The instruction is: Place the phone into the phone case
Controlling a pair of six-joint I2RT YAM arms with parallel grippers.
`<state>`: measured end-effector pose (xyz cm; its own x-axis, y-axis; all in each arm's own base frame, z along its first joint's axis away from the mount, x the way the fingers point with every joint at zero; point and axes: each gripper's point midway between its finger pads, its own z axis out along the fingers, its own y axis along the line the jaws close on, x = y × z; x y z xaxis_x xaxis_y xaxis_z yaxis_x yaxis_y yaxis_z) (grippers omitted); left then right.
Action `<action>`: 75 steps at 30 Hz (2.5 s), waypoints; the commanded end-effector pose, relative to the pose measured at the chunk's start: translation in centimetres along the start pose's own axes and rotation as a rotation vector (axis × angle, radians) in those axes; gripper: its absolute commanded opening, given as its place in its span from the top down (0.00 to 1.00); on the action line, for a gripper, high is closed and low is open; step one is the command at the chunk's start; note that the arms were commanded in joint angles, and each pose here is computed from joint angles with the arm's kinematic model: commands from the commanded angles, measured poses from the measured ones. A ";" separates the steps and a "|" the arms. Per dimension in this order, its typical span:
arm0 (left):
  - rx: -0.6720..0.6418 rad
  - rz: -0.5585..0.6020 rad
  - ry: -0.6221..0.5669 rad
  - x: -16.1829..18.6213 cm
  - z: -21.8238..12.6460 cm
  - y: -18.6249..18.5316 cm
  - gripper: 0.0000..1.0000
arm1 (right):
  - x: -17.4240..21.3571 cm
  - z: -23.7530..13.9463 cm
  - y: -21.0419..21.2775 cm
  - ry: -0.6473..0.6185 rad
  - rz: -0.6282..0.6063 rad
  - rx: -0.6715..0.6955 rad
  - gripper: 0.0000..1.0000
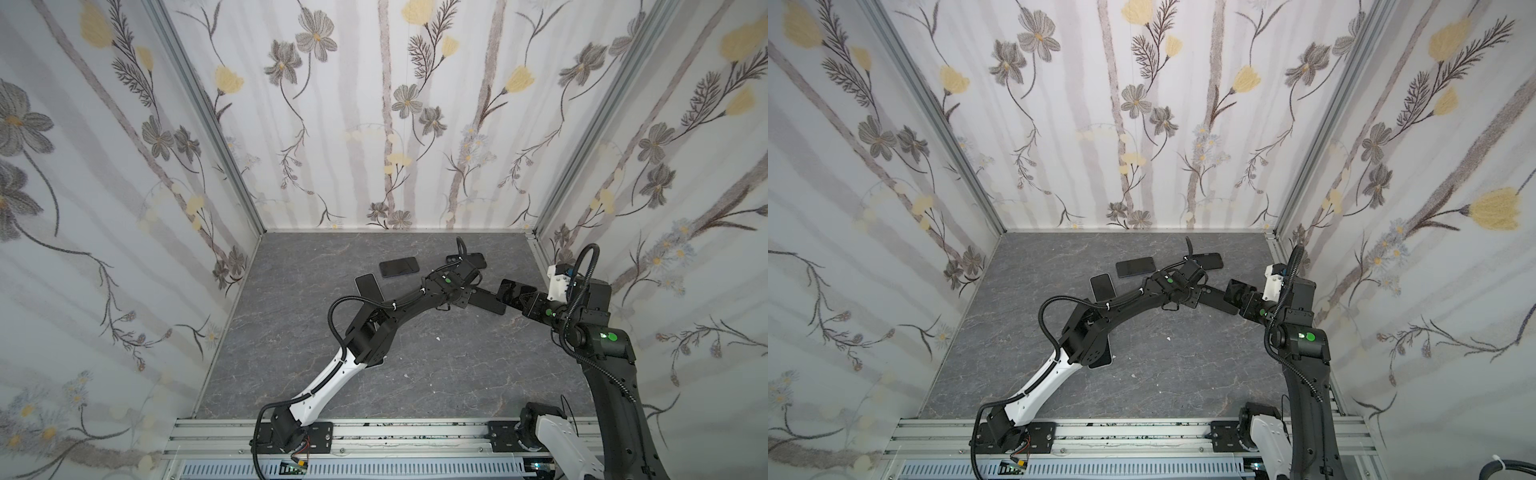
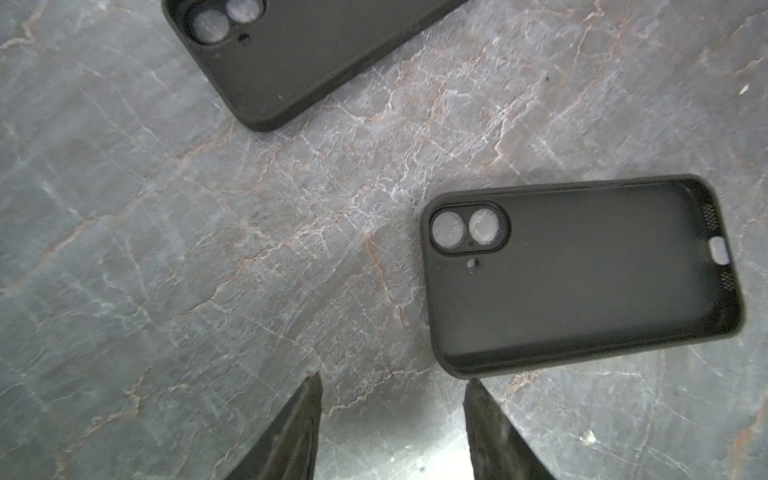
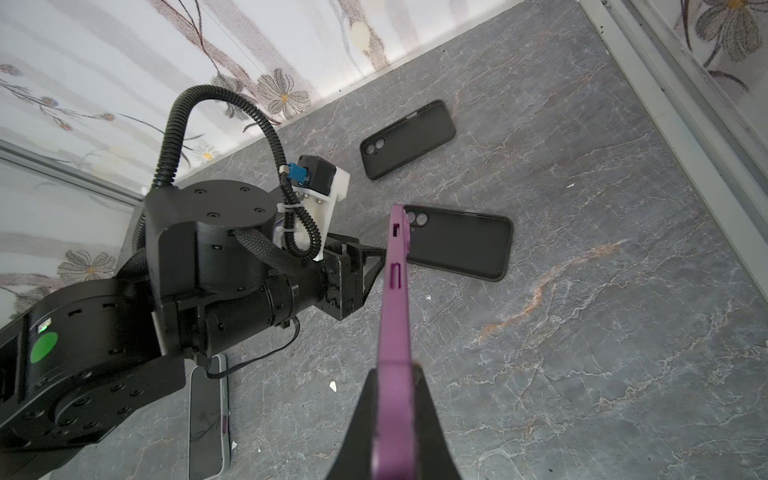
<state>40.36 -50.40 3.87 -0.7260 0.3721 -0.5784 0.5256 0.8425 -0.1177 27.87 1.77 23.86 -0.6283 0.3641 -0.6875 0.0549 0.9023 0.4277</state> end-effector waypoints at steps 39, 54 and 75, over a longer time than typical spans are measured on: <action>0.001 -0.051 -0.136 -2.9 3.7 1.0 0.45 | -0.1 1.4 0.9 -0.014 -0.028 -0.079 1.00; -0.186 0.037 -0.033 -0.4 1.3 3.5 0.49 | -0.3 1.8 1.2 -0.012 0.003 -0.102 1.00; -0.174 -0.241 0.121 12.7 -8.2 8.0 0.54 | 4.2 5.9 5.0 0.150 0.049 -0.196 1.00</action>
<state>32.68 -36.19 2.08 -0.8450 0.2774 -0.4572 0.3221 0.9465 -0.0212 29.05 8.30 18.78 -0.7638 0.3409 -0.5481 -0.0284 0.8305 0.5562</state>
